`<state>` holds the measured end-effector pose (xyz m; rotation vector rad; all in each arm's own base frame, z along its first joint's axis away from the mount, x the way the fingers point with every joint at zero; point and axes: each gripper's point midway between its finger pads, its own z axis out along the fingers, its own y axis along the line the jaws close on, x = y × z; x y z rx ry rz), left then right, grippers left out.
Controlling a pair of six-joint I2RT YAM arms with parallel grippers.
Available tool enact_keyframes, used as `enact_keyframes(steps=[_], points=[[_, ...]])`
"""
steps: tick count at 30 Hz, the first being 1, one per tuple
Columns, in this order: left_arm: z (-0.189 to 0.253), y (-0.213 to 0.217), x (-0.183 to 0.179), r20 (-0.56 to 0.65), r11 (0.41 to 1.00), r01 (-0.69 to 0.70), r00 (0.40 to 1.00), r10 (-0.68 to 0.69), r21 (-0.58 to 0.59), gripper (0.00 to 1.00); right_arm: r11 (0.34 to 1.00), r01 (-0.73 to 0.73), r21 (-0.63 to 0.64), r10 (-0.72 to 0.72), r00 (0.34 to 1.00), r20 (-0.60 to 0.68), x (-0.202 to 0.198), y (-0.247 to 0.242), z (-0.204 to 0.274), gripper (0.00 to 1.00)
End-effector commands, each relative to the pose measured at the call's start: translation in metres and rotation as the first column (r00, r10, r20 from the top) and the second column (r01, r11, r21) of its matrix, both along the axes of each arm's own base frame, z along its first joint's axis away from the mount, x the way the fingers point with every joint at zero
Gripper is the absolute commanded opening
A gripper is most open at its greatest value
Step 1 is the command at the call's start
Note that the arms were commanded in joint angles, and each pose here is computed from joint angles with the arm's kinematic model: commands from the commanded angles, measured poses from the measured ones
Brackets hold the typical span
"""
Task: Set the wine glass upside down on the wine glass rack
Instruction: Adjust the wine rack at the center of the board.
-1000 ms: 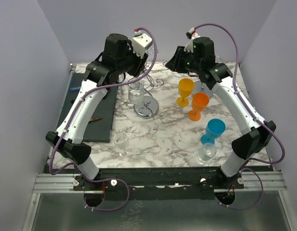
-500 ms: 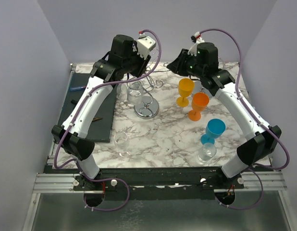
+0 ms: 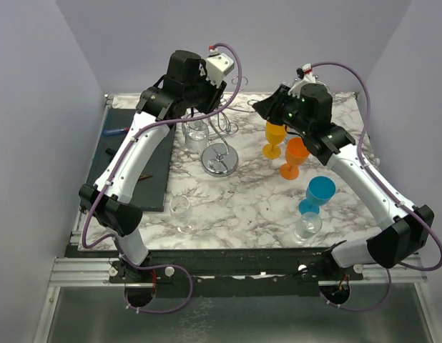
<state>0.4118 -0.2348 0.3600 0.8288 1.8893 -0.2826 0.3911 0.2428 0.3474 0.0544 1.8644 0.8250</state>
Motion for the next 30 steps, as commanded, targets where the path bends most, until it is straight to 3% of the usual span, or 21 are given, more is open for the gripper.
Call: enact_keyframes(steps=[1,16,25,30], points=[[0.001,0.02,0.027,0.05,0.996,-0.084,0.995,0.082,0.033,0.37,1.0,0.005,-0.024,-0.005,1.0,0.023,-0.019,-0.001,-0.003,0.01],[0.001,0.02,0.037,0.07,0.996,-0.081,0.995,0.078,0.041,0.37,0.996,0.09,-0.016,-0.09,0.995,-0.033,-0.04,0.009,-0.053,0.01],[0.011,0.012,0.021,0.053,1.0,-0.026,0.998,0.027,-0.018,0.4,0.993,0.116,-0.019,-0.117,0.992,-0.039,-0.046,0.007,-0.057,0.01],[0.029,0.008,-0.005,0.032,0.996,0.027,0.999,-0.024,-0.081,0.48,0.991,0.124,-0.05,-0.123,0.992,0.008,-0.044,0.002,-0.035,0.36]])
